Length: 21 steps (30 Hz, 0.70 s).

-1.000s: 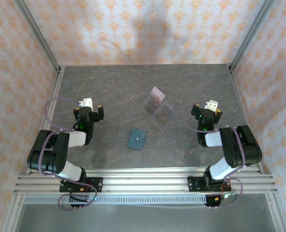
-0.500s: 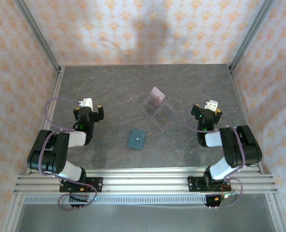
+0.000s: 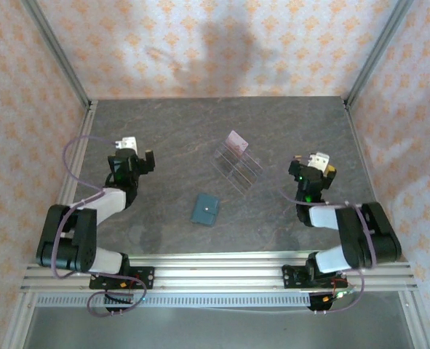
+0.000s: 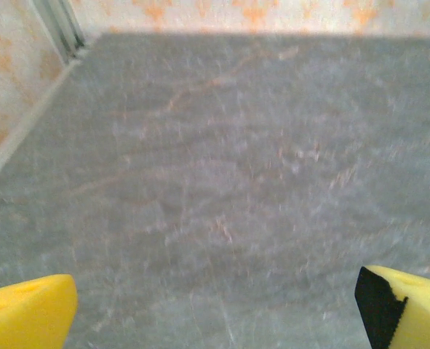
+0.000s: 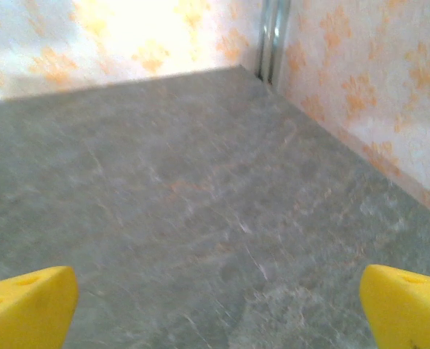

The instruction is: Put the credit cards into the card holder

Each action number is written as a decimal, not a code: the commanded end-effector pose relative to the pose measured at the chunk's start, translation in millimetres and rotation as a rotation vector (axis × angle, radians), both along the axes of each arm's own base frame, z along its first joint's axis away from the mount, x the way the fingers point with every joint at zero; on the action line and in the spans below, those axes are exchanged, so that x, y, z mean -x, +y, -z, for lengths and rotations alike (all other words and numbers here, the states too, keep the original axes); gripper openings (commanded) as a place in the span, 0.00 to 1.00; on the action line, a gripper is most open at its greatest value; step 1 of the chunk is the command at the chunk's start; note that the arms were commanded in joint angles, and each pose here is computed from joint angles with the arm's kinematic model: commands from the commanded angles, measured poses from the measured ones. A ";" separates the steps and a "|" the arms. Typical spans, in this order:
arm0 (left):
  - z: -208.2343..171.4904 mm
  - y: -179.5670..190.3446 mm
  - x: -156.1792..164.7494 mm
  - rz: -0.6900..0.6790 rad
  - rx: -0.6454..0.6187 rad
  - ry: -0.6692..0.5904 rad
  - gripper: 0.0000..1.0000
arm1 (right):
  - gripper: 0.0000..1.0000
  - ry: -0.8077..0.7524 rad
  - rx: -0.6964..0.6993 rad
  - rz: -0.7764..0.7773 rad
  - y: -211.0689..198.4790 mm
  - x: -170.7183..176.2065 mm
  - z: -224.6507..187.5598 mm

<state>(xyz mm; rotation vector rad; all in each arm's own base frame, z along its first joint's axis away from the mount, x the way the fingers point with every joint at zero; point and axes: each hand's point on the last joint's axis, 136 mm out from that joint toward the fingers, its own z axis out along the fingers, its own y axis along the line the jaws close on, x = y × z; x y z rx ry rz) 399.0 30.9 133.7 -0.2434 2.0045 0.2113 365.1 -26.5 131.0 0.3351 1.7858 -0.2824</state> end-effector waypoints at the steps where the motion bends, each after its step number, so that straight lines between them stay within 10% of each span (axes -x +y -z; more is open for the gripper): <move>1: -19.1 18.9 19.3 -0.145 0.015 0.065 1.00 | 1.00 -0.053 -0.035 0.028 -0.9 0.8 -49.9; 5: -38.0 37.4 42.9 -0.384 0.139 0.130 1.00 | 0.99 -0.224 -0.281 0.116 -11.4 22.1 -86.4; 10: -31.7 6.1 51.5 -0.284 0.336 0.175 1.00 | 0.99 -0.385 -0.703 0.264 -33.8 58.1 -74.8; 21: -18.4 -77.1 85.9 0.061 0.544 0.249 0.93 | 0.99 0.125 -0.514 0.186 13.4 51.8 -78.3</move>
